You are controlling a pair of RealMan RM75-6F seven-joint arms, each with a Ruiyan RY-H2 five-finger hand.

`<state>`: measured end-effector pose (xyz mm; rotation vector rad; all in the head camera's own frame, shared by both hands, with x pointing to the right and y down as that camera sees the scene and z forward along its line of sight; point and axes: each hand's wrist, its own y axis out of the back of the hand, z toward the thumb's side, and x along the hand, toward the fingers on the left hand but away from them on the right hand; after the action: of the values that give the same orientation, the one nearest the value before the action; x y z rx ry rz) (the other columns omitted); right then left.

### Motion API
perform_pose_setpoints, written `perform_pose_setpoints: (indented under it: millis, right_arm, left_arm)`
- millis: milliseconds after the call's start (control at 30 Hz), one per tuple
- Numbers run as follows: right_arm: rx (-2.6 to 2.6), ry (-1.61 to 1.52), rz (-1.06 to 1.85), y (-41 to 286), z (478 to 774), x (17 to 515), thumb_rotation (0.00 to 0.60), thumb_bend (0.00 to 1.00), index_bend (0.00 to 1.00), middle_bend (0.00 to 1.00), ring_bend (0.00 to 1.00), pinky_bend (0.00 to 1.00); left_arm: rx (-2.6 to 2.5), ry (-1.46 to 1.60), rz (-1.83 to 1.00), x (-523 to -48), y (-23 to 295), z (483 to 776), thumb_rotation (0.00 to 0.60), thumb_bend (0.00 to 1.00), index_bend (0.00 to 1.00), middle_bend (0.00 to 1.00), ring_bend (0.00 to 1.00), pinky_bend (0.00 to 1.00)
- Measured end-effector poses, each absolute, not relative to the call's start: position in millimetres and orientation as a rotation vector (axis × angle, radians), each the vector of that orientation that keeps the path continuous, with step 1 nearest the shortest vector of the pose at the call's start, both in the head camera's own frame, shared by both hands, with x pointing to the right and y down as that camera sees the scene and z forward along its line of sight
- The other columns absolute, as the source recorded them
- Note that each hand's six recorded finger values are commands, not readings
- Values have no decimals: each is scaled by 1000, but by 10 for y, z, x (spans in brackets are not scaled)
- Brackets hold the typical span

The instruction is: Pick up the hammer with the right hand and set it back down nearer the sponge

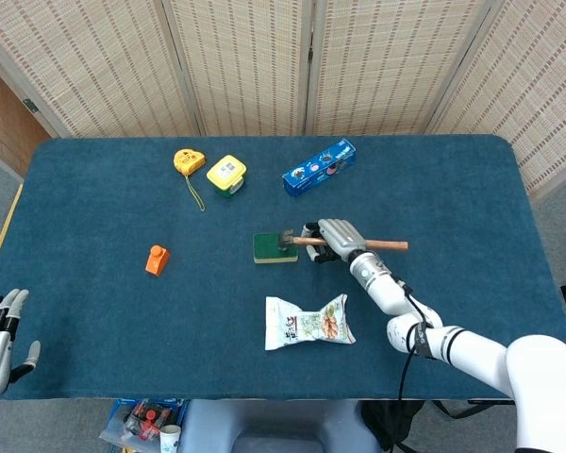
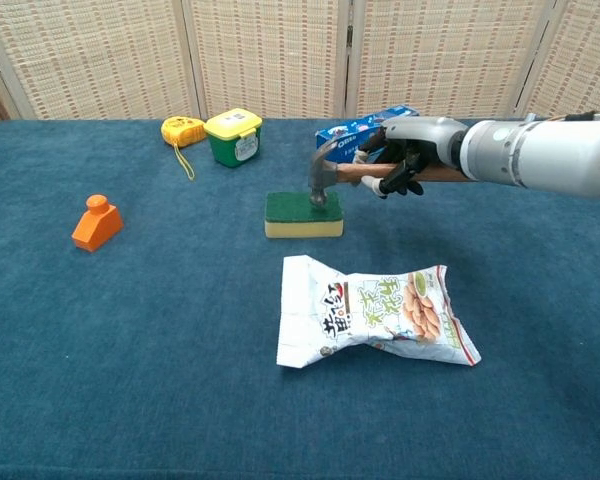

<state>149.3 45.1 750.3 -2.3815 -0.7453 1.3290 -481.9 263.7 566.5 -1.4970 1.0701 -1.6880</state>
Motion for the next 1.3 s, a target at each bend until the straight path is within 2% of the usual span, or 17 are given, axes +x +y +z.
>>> perform_pose_setpoints:
  millis: [367,567,767,1300]
  right_arm:
    - [-2365,-697,1384,487,7651,1422,600,717,698,789,694,716]
    - [-2377,-752,1352,444,7565,1431,600,717,699,789,694,715]
    - [-2361,-805,1344,374,7469,1595,600,718,699,789,694,715]
    - [-2296,-895,1428,314,7522,2055,600,717,699,782,694,715]
  left_arm:
    - [-1499,1065,-1713,-4845,2674,5682,600,401,0,0,0,0]
    - [-1496,1068,-1715,-4854,2674,5674,600,401,0,0,0,0]
    - [-1502,1061,-1706,-4820,2663,5677,600,401,0,0,0,0]
    - [-1511,1043,-1701,-4756,2649,5684,600,401,0,0,0,0]
